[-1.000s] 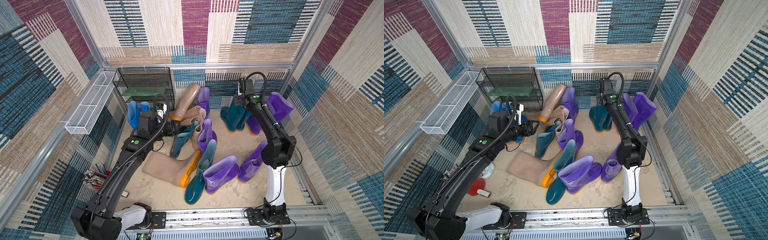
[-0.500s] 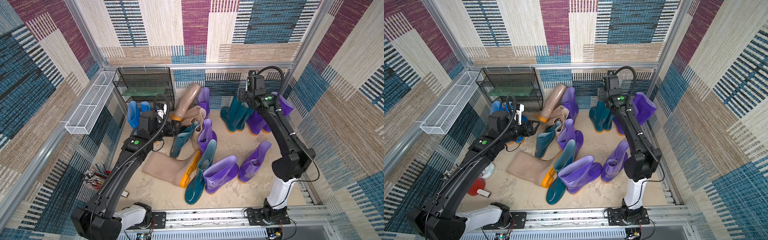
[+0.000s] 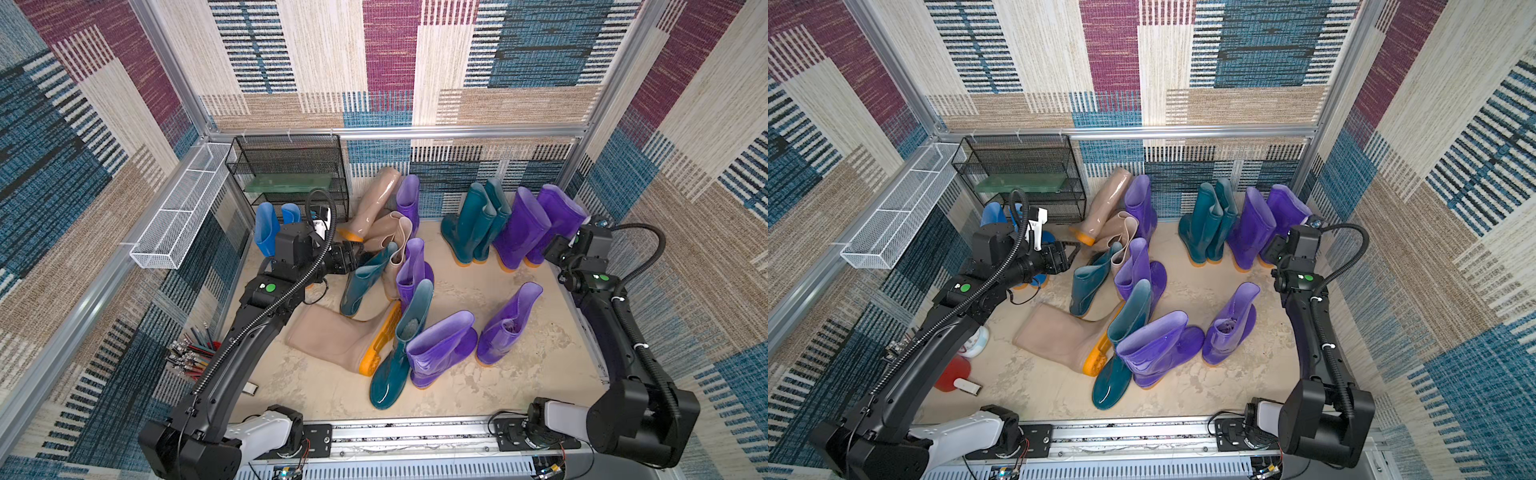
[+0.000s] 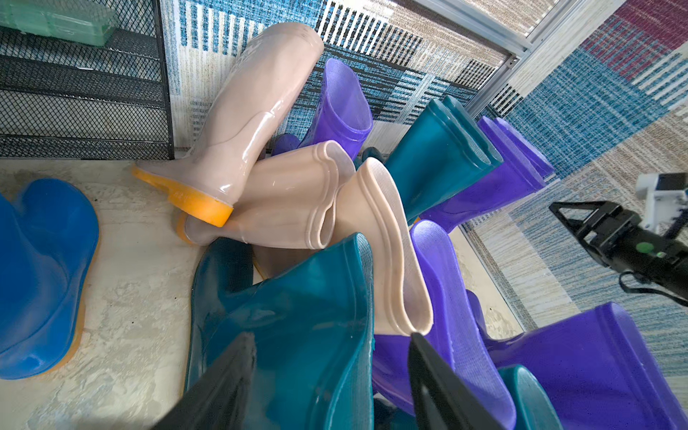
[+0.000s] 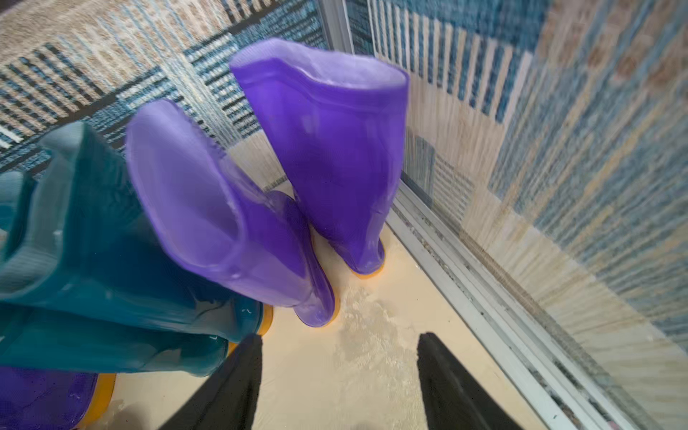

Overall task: Match and arrange rain boots in pairs
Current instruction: Move the rain boot to the corner of the board.

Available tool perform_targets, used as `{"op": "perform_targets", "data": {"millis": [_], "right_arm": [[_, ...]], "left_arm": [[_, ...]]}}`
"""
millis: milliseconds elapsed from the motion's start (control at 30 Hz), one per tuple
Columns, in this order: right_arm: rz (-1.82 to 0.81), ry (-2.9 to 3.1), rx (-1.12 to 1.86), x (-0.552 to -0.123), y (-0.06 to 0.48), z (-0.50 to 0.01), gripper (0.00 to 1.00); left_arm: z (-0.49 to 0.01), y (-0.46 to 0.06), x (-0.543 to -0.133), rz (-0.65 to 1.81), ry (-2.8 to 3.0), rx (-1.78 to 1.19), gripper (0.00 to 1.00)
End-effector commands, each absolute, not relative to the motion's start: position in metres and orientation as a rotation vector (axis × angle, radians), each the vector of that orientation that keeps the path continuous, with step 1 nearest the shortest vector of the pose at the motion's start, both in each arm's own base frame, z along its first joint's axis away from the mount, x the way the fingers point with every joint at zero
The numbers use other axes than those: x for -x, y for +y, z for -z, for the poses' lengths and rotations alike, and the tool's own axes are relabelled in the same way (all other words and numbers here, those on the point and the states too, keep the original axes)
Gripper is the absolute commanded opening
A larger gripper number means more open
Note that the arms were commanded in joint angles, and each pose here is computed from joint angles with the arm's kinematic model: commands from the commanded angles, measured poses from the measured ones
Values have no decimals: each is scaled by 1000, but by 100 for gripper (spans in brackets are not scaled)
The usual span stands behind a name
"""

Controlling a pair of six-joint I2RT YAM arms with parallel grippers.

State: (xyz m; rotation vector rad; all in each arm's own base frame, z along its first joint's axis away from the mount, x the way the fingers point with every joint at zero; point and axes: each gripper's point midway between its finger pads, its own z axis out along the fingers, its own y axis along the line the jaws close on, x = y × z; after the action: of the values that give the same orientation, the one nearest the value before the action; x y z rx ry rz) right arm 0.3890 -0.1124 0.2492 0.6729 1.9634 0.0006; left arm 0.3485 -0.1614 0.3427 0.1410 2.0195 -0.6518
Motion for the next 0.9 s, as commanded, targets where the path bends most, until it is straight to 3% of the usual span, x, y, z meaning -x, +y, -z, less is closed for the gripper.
{"op": "perform_targets", "data": {"millis": [0,200,467,567,767,867], "right_arm": [[-158,1916,-659,-396,-102,-243,67],[-347,2057,-739,-394,-74,-151,65],[-289,2245,-753,-426,-73,-81,73],[-260,2256,-784,-440,-80,-72,68],[-220,2339,-746,-469,-83,-48,40],[-247,2346,-738,-479,-81,-43,37]], "left_arm": [[-349,-166,-350,687,1993,-147,67],[-345,-174,-351,737,2009,-154,67],[-350,-171,-348,727,1995,-156,66],[-349,-168,-349,705,1993,-151,66],[-351,-168,-348,701,1989,-154,66],[-350,-165,-349,685,1990,-148,66]]}}
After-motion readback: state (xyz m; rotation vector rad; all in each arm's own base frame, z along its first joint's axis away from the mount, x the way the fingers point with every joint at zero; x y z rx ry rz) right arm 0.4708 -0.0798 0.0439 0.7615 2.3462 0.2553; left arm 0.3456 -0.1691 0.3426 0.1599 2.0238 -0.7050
